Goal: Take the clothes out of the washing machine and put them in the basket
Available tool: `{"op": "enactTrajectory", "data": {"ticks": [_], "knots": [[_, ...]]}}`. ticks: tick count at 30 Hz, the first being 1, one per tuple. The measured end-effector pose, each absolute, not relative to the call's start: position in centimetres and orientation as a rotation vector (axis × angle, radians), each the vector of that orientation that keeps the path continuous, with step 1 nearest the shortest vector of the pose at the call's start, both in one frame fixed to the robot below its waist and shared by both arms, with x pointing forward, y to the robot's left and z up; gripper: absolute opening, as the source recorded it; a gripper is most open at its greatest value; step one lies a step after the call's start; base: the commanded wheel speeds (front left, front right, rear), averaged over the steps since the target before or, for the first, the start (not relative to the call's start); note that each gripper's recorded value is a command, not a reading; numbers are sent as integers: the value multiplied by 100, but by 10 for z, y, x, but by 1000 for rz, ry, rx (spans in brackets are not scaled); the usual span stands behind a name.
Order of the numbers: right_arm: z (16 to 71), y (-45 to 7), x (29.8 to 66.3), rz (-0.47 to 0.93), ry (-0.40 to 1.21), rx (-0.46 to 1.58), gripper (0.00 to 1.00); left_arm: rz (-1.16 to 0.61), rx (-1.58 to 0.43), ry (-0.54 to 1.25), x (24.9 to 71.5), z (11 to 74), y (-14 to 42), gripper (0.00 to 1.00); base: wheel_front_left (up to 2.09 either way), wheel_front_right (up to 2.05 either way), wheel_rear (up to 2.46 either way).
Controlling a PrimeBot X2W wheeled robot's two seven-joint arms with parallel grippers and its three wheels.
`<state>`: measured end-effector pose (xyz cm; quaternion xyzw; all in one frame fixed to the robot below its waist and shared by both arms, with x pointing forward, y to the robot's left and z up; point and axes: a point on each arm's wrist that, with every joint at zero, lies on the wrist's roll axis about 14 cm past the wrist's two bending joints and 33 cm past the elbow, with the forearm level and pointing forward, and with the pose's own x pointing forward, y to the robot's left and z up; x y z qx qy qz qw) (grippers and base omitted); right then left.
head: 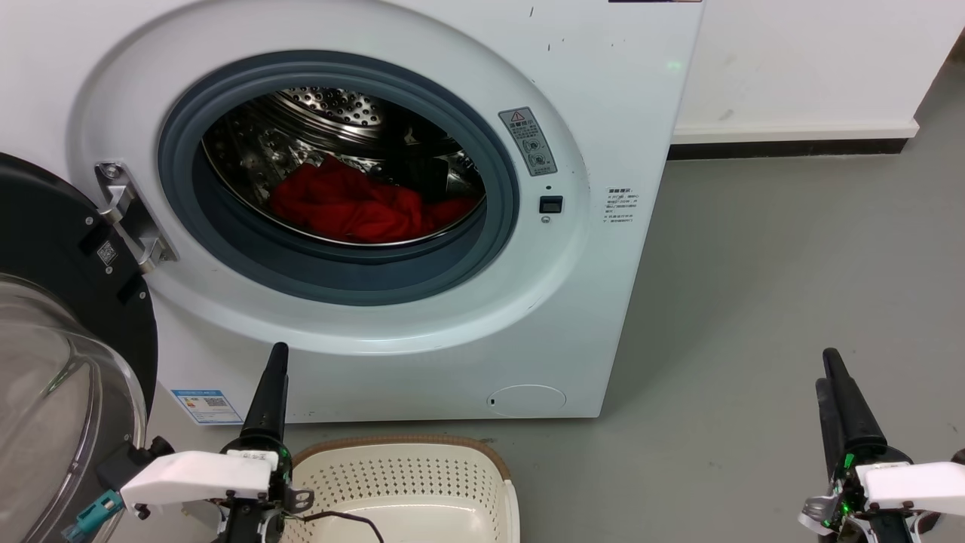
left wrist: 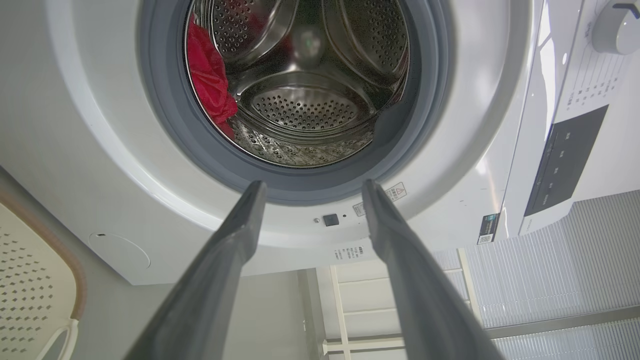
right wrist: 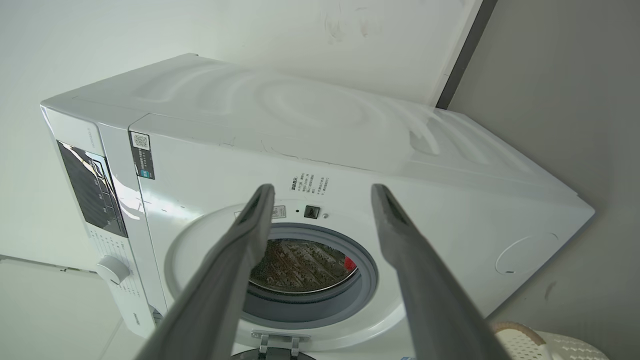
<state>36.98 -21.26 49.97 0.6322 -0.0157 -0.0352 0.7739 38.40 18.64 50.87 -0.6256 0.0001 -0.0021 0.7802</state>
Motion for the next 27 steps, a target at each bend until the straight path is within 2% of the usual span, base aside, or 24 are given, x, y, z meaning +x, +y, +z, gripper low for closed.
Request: {"op": "enactTrajectory", "data": {"ticks": [17,27], "knots": [[520,-201,359,-14,-65,887,100,-61,-960,-26,382,530,165,100,0,0,0],[525,-197,354,6,-66,678,100,-60,-791,-36,377,529,161,100,0,0,0]]}}
